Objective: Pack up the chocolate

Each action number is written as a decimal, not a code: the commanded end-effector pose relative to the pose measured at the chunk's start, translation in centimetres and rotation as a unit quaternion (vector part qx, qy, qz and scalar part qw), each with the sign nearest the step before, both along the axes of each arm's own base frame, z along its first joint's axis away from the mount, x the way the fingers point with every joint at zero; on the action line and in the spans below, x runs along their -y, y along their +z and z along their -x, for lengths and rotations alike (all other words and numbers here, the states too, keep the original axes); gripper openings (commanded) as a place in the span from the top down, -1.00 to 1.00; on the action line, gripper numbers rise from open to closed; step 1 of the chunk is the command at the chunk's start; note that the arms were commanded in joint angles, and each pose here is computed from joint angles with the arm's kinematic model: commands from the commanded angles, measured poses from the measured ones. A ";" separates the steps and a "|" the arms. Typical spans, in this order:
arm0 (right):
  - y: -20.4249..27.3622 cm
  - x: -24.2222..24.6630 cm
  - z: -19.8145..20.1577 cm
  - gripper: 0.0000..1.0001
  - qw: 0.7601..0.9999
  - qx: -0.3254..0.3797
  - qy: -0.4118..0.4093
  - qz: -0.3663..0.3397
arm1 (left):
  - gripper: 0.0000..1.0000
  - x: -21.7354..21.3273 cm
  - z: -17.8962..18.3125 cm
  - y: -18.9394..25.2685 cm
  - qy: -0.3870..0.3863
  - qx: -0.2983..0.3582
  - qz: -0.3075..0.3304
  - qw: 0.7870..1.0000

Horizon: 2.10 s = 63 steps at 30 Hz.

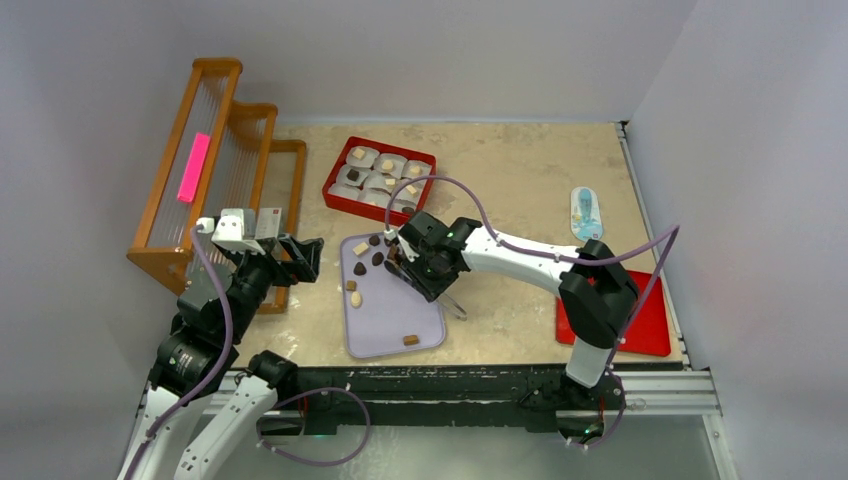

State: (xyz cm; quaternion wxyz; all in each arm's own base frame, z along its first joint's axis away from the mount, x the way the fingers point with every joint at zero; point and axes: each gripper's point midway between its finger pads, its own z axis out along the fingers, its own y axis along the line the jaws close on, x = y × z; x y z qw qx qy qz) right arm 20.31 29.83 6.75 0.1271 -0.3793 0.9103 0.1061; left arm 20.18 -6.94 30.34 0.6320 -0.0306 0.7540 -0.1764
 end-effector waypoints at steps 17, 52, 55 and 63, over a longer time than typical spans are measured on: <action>1.1 -2.3 -0.7 0.21 1.000 0.012 0.001 -0.008 | -1.00 0.1 -0.1 1.0 0.000 0.018 0.012 1.000; 2.5 -2.6 -0.3 0.35 0.999 0.043 0.012 0.008 | -1.00 0.0 -0.1 1.0 0.002 0.018 0.012 1.000; 2.9 -2.8 -0.2 0.37 0.999 0.043 0.013 0.000 | -1.00 0.0 -0.1 0.9 0.003 0.018 0.012 1.000; 5.0 -3.5 -0.5 0.38 0.998 0.052 0.008 -0.025 | -1.00 -0.3 0.1 1.2 0.009 0.023 0.014 1.000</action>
